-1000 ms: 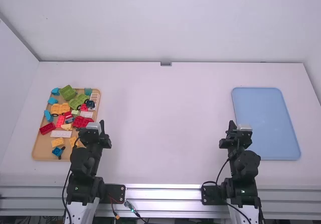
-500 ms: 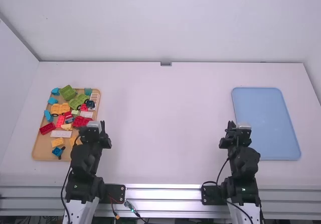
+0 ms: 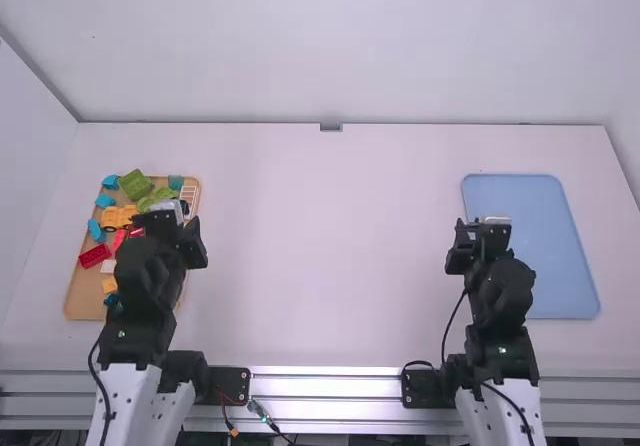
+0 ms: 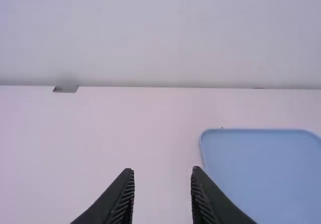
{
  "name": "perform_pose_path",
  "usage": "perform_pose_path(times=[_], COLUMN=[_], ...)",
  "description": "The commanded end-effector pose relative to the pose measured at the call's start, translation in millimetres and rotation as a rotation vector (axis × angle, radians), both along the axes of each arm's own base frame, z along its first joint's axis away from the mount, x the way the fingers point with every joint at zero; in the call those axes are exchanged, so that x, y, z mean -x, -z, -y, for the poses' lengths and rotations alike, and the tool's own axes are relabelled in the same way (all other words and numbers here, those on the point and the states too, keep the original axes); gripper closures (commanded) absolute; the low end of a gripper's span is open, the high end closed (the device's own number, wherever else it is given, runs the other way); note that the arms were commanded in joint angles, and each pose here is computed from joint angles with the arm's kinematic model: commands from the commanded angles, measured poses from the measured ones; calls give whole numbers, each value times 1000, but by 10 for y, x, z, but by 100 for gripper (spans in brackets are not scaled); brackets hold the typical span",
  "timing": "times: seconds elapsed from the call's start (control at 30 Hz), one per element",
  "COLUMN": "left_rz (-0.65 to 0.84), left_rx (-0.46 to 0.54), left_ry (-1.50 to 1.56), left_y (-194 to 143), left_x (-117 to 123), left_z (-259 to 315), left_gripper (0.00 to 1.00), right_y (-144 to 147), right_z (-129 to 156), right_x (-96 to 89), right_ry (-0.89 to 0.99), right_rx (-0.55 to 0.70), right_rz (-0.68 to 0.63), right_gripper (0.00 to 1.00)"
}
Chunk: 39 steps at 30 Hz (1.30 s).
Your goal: Assemble lego blocks to make yellow taxi
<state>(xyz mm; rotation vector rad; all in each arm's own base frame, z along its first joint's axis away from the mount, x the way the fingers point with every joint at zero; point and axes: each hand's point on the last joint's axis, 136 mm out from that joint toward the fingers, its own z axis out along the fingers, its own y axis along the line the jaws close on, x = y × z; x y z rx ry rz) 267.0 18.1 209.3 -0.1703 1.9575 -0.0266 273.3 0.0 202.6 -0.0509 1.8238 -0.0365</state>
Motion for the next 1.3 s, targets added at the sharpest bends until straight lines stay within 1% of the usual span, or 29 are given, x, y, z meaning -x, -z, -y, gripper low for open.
perform_pose_path(times=[0.0, 0.03, 0.07, 0.13, 0.23, 0.27, 0.37, 0.4, 0.47, 0.5, 0.53, 0.57, 0.67, 0.7, 0.73, 0.83, 0.87, 0.93, 0.97, 1.0, 1.1, 1.13, 1.2, 1.27], left_rz=[-18, -45, -49, -92, -122, -143, -186, -210, -235, -248, -275, -284, -332, -342, -367, -405, -424, -437, -450, -454, -489, -491, -509, -517], left_rx=[72, 97, 102, 130, 167, 190, 241, 265, 282, 288, 302, 315, 386, 393, 415, 455, 481, 503, 533, 538, 584, 587, 612, 627], left_ry=[-39, -57, -60, -101, -150, -174, -224, -249, -272, -290, -341, -369, -508, -525, -555, -585, -617, -654, -709, -717, -787, -794, -844, -875], left_y=[-152, -175, -179, -225, -265, -269, -257, -240, -230, -217, -192, -180, -92, -76, -30, 45, 97, 139, 195, 205, 319, 329, 406, 444], left_x=[-97, -155, -166, -297, -446, -521, -654, -725, -810, -846, -925, -953, -1049, -1075, -1126, -1209, -1250, -1274, -1287, -1284, -1294, -1290, -1285, -1268], left_z=[-47, -71, -76, -154, -241, -281, -365, -406, -456, -493, -599, -644, -866, -909, -982, -1099, -1198, -1286, -1407, -1426, -1635, -1653, -1802, -1886], left_gripper=[66, 64, 63, 58, 52, 50, 45, 42, 39, 38, 34, 33, 27, 26, 23, 19, 17, 15, 12, 12, 8, 8, 5, 4], right_y=[-228, -279, -287, -372, -441, -470, -519, -540, -561, -568, -581, -584, -588, -587, -582, -564, -548, -533, -512, -509, -463, -460, -425, -408], right_z=[16, 14, 15, 23, 26, 24, 9, 9, 15, 16, 16, 17, 21, 21, 20, 22, 23, 23, 25, 25, 24, 26, 25, 26], right_x=[-89, -147, -158, -283, -415, -488, -631, -711, -803, -848, -955, -997, -1194, -1237, -1327, -1468, -1553, -1622, -1703, -1715, -1861, -1870, -1963, -2006], right_ry=[5, 3, 3, 4, 2, 1, -6, -7, -7, -7, -9, -9, -11, -12, -13, -12, -13, -14, -15, -15, -18, -18, -19, -20], right_rx=[15, 20, 21, 31, 42, 47, 57, 62, 68, 71, 77, 80, 92, 94, 99, 100, 103, 107, 111, 112, 119, 120, 124, 127], right_rz=[11, 0, -2, -26, -49, -62, -84, -96, -108, -115, -129, -135, -161, -166, -177, -194, -205, -213, -223, -224, -242, -243, -254, -259], right_gripper=[66, 64, 63, 57, 52, 49, 44, 42, 39, 37, 34, 33, 27, 26, 23, 19, 17, 15, 12, 12, 8, 8, 5, 4])
